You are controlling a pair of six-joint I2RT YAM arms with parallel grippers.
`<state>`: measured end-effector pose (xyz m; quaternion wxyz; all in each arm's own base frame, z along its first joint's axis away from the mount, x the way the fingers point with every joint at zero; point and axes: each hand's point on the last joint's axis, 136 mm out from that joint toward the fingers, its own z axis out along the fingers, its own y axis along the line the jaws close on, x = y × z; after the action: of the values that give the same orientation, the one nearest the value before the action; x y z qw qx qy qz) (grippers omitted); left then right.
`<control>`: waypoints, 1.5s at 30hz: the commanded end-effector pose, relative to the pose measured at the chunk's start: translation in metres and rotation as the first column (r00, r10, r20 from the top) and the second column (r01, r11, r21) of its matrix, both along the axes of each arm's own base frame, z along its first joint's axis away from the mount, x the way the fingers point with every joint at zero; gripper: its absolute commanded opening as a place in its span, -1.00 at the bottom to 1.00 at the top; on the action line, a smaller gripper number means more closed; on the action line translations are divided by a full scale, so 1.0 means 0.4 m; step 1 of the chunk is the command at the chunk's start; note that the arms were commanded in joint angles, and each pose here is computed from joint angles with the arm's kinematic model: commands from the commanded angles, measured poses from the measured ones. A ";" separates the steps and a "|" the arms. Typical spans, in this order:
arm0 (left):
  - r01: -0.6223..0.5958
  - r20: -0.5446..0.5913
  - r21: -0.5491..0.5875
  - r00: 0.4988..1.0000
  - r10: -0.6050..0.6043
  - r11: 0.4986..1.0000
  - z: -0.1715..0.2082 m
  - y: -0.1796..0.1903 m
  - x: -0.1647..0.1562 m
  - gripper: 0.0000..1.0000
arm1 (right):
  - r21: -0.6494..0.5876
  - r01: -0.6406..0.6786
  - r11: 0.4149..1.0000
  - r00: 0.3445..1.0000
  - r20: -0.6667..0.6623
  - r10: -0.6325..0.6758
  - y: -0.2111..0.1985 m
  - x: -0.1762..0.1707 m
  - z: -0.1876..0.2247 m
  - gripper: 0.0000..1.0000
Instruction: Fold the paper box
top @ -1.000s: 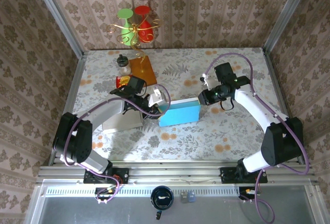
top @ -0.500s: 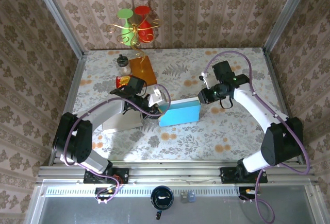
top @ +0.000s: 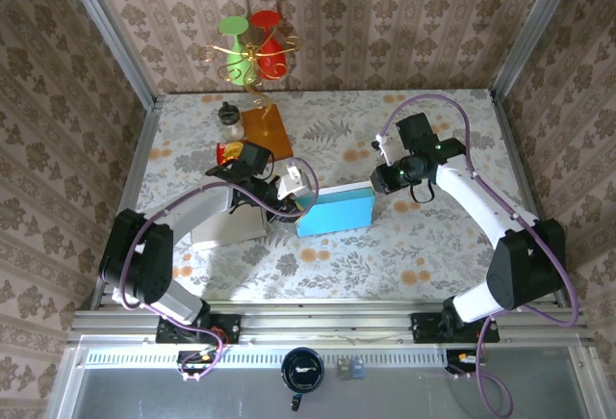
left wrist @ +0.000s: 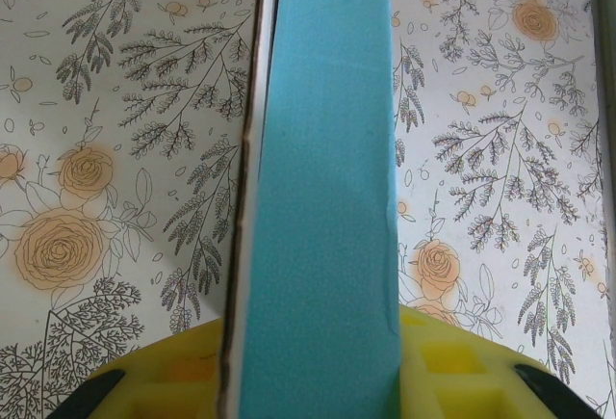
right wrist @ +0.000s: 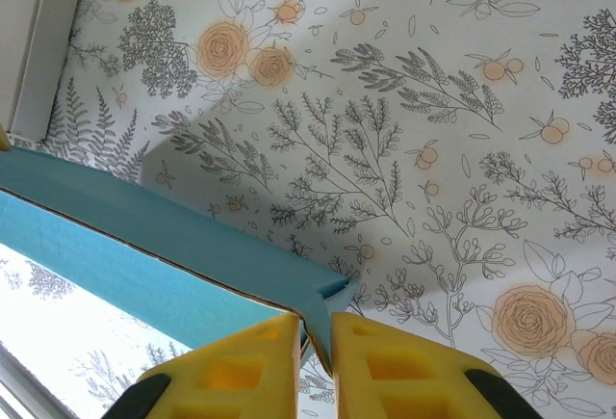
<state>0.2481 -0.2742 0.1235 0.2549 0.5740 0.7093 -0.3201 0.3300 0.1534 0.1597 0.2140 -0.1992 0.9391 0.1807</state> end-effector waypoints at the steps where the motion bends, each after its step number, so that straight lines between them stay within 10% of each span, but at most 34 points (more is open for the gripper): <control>1: 0.014 -0.003 -0.034 1.000 -0.014 0.999 0.021 -0.018 0.003 -0.60 | -0.025 -0.002 1.000 1.000 -0.008 0.002 -0.003 0.001 -0.006 -0.68; 12: 0.003 0.000 -0.035 1.000 -0.003 0.999 0.022 -0.021 0.008 -0.62 | -0.043 0.017 0.999 0.999 0.039 -0.015 -0.001 0.008 0.015 -1.00; 45: -0.157 0.021 -0.014 0.987 0.157 0.988 0.006 -0.023 0.078 -0.68 | 0.022 0.212 0.977 0.976 0.038 -0.213 0.040 -0.021 -0.027 -1.00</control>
<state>0.2669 -0.2777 0.1235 0.2725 0.5366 0.7417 -0.2960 0.3397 0.1590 0.1598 0.2694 -0.0654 0.9486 0.1527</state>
